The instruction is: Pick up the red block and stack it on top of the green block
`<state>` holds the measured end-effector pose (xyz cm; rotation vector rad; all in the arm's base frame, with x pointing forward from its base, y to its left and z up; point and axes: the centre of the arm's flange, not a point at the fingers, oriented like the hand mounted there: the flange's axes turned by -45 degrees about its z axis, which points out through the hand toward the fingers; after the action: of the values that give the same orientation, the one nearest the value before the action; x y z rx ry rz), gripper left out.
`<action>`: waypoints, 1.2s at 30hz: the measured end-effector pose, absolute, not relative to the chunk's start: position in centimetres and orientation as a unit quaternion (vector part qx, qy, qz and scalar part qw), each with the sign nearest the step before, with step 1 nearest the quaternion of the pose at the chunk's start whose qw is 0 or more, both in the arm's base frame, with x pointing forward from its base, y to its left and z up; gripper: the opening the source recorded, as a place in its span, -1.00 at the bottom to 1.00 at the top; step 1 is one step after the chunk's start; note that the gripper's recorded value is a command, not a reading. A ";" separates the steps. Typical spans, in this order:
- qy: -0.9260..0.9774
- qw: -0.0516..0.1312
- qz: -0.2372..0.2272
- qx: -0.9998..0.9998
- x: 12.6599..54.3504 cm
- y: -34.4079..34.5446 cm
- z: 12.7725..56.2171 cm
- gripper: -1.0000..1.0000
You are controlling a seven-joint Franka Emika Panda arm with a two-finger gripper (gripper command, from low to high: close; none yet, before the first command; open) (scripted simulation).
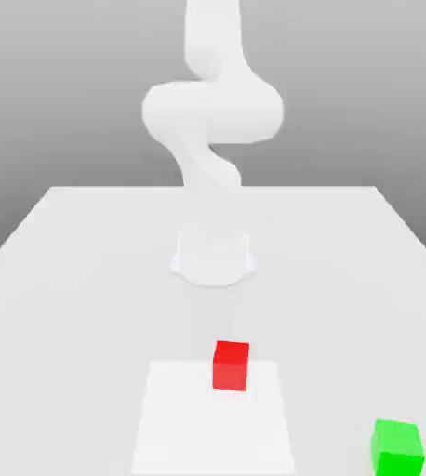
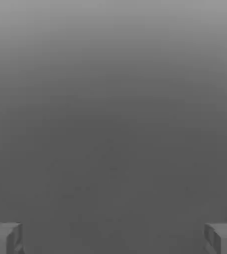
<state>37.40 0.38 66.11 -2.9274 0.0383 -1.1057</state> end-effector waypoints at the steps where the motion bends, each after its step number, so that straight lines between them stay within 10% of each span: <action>1: 0.015 0.007 -0.336 -0.942 38.5 0.6 63.6 0.00; 9: 0.039 0.011 -0.192 -0.981 42.0 1.8 43.7 0.00; 19: 0.071 0.000 -0.007 -0.997 34.6 2.7 19.8 0.00; 24: 0.071 0.000 0.000 -0.997 34.0 2.7 15.0 0.00; 25: 0.071 0.000 0.000 -0.997 33.9 2.7 14.5 -1.00; 36: 0.071 0.000 0.000 -0.997 34.1 2.8 17.4 -1.00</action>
<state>34.11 2.77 17.44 -3.1340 0.2237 -0.0010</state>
